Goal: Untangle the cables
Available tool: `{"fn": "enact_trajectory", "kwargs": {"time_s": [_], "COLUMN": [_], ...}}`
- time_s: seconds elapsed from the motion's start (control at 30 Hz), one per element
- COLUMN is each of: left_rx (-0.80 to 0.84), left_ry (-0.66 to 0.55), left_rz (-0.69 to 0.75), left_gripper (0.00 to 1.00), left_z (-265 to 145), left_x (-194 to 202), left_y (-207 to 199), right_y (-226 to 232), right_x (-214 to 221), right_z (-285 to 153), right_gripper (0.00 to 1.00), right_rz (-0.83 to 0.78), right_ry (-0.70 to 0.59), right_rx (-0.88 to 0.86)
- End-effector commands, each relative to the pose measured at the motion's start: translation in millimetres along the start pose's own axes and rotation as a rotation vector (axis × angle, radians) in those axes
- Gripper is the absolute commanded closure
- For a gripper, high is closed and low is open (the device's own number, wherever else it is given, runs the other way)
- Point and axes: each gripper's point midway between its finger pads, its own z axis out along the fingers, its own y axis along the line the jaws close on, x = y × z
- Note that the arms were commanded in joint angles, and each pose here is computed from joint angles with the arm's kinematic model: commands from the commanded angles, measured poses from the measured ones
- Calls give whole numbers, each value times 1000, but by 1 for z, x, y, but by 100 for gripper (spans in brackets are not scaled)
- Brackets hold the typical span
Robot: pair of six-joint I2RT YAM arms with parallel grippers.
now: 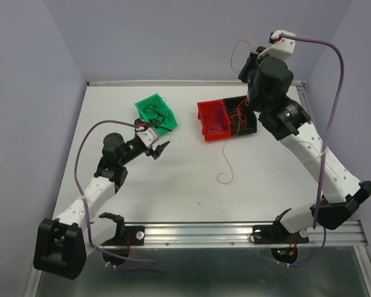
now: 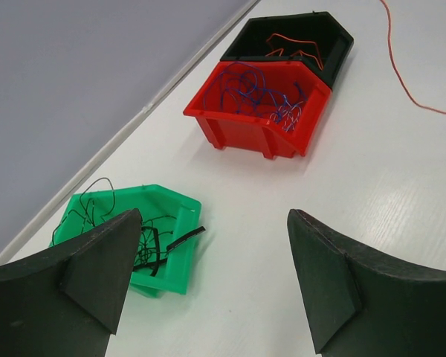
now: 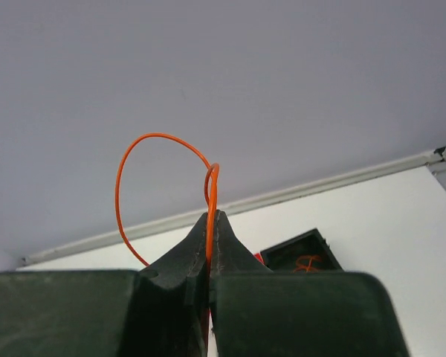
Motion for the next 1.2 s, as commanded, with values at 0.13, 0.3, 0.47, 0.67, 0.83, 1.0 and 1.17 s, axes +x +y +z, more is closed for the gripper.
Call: {"fn": "enact_trajectory", "kwargs": {"time_s": [0.13, 0.3, 0.47, 0.67, 0.83, 1.0, 1.17], "left_rx": [119, 193, 181, 161, 162, 158, 149], "left_ry": [-60, -57, -45, -42, -36, -22, -17], "left_rz": [17, -40, -21, 4, 8, 5, 17], "left_gripper": [10, 10, 10, 10, 10, 10, 10], "left_z": [5, 23, 23, 21, 22, 24, 24], "left_x": [-17, -23, -20, -18, -16, -11, -9], "left_y": [-14, -24, -29, -29, -30, -29, -28], "right_y": [-6, -5, -5, -6, -7, 0, 9], "right_x": [-97, -128, -163, -189, -205, -205, -187], "right_z": [16, 25, 47, 58, 60, 65, 79], "right_gripper": [99, 99, 99, 99, 99, 99, 99], "right_rz": [-76, -62, -16, 45, 100, 145, 137], "right_ry": [-170, -234, -329, -437, -506, -523, -495], "right_rx": [103, 89, 43, 14, -12, -38, -61]}}
